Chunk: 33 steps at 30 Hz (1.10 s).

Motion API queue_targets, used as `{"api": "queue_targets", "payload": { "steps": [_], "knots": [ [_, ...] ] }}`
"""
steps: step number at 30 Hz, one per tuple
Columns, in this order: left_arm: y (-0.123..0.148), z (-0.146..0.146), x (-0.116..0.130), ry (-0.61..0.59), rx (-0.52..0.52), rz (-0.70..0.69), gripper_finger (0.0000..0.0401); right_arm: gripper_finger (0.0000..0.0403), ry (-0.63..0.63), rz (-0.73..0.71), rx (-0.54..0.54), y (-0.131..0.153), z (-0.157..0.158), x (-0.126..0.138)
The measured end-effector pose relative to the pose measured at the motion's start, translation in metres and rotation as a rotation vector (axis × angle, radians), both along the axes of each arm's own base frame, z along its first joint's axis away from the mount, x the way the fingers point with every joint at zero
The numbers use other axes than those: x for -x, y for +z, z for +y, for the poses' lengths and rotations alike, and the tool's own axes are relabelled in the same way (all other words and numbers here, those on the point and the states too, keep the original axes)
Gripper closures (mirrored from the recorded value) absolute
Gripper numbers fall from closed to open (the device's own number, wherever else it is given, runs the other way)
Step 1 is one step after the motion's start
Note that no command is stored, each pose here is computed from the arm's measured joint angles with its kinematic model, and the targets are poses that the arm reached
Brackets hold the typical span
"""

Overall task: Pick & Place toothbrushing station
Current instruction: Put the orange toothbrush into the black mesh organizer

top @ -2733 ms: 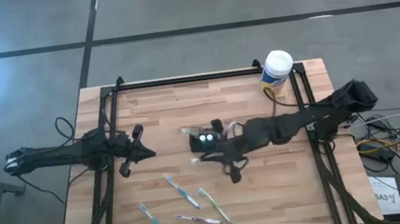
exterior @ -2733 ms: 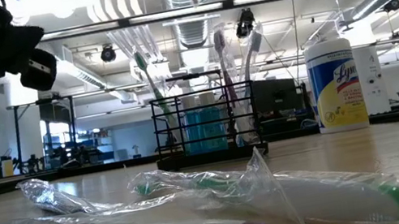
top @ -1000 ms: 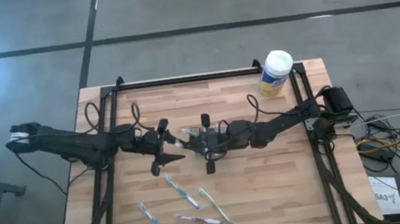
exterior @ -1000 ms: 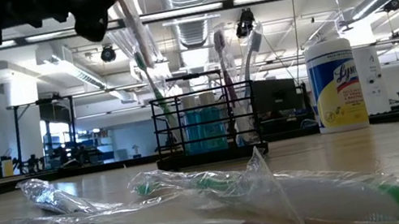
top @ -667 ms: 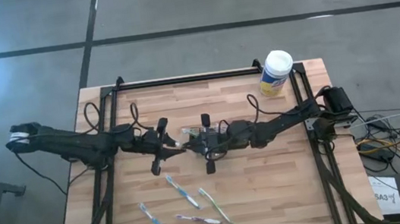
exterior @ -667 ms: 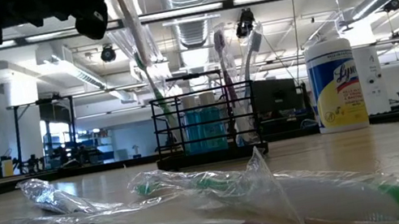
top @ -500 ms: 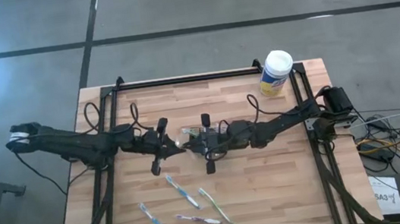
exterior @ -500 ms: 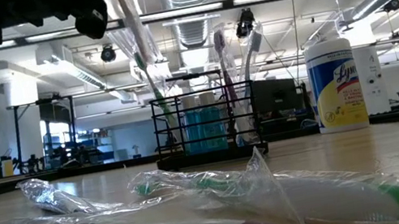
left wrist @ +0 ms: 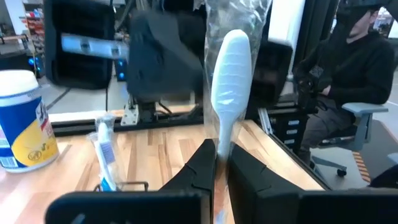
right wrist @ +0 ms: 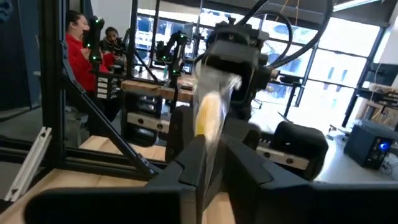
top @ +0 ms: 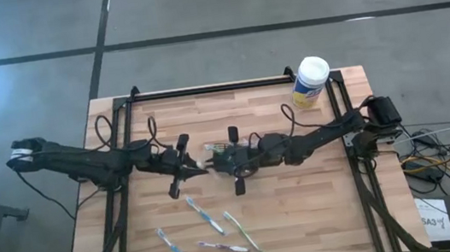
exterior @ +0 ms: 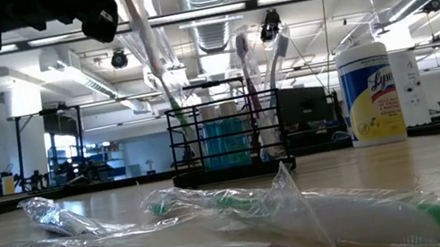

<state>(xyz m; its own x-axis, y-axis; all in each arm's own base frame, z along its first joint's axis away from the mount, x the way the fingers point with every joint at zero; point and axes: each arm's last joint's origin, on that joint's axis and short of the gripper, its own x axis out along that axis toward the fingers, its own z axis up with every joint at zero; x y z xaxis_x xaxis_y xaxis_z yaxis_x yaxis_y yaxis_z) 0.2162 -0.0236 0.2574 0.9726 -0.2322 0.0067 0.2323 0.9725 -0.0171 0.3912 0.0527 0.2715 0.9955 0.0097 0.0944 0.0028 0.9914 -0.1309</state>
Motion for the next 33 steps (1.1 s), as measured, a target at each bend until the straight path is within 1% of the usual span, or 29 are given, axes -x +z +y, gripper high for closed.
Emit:
{"api": "queue_targets", "payload": {
  "steps": [3,7,10,12,14,16,17,20,22,24,25,33],
  "knots": [
    [0.000,0.000,0.000,-0.003,0.000,0.005,0.0379,0.0318,0.001,0.003,-0.011,0.008,-0.001,0.008],
    [0.000,0.000,0.002,-0.005,-0.018,0.014,0.0379,0.0282,0.001,0.050,-0.004,0.018,-0.004,0.026],
    [0.000,-0.003,0.007,-0.032,-0.089,0.012,0.0379,0.0271,0.010,0.012,0.008,0.027,-0.004,0.051],
    [0.002,-0.007,0.011,-0.063,-0.143,-0.012,0.0379,0.0270,0.020,-0.015,0.029,0.028,-0.003,0.072],
    [0.000,-0.010,0.016,-0.082,-0.203,-0.033,0.0379,0.0276,0.031,-0.048,0.028,0.024,-0.003,0.094],
    [-0.003,-0.012,0.019,-0.070,-0.268,-0.054,0.0379,0.0287,0.041,-0.079,-0.005,0.015,-0.005,0.115],
    [-0.005,-0.011,0.019,-0.044,-0.296,-0.055,0.0379,0.0294,0.040,-0.097,-0.028,0.009,-0.005,0.125],
    [-0.004,-0.007,0.017,0.096,-0.334,-0.063,0.0379,0.0325,-0.011,-0.108,-0.096,-0.013,-0.006,0.148],
    [-0.003,-0.004,0.014,0.142,-0.359,-0.063,0.0379,0.0353,-0.038,-0.105,-0.106,-0.028,-0.005,0.159],
    [-0.001,-0.002,0.011,0.155,-0.363,-0.059,0.0379,0.0382,-0.037,-0.111,-0.104,-0.038,-0.004,0.166],
    [-0.001,-0.001,0.010,0.160,-0.360,-0.058,0.0379,0.0387,-0.031,-0.113,-0.105,-0.042,-0.003,0.169],
    [-0.010,0.011,-0.002,0.202,-0.316,-0.007,0.0379,0.0394,-0.011,-0.070,-0.101,-0.062,-0.001,0.181]
  ]
}}
